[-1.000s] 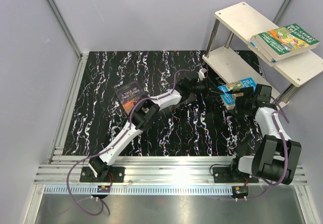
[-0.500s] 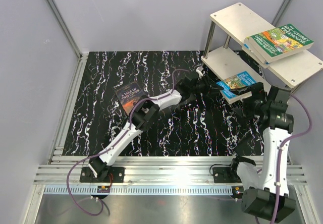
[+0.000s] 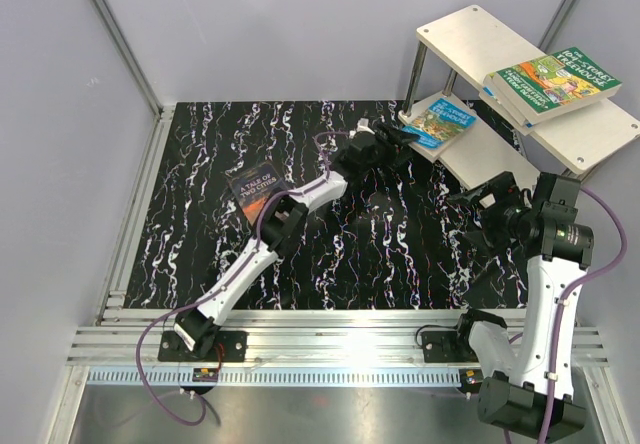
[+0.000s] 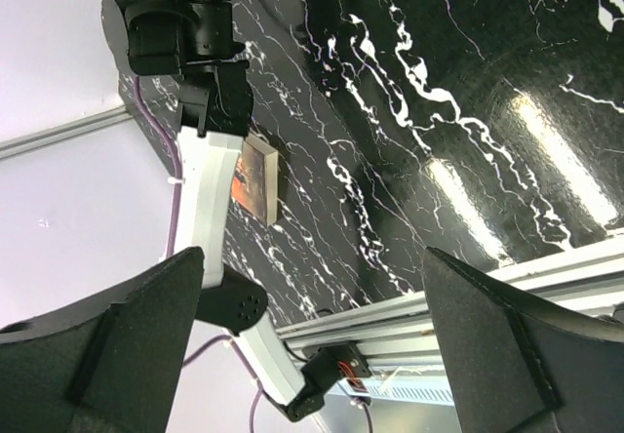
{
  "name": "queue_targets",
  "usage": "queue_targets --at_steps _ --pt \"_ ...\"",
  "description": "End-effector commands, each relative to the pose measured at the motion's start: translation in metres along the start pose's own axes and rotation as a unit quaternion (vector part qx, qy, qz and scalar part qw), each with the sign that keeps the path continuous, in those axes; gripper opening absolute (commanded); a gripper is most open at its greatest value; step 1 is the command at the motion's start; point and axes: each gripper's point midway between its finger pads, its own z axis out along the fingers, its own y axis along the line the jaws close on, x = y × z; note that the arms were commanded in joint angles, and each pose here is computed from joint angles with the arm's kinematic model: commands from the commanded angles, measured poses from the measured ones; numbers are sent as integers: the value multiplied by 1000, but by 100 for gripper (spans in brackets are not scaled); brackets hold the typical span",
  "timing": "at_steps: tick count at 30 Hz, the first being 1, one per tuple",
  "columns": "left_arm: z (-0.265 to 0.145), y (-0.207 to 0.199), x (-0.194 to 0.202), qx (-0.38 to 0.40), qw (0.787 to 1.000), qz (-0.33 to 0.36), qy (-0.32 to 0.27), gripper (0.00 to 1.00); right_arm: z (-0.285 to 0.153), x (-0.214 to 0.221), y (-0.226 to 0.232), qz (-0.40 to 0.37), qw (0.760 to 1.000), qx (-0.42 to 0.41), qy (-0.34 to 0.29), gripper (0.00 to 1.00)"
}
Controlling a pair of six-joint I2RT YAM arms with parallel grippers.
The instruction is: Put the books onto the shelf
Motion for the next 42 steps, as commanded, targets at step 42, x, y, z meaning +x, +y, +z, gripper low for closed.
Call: queue_targets --at_steps 42 --pt "-380 10 -119 -323 926 181 -67 99 95 125 112 -355 927 -52 111 100"
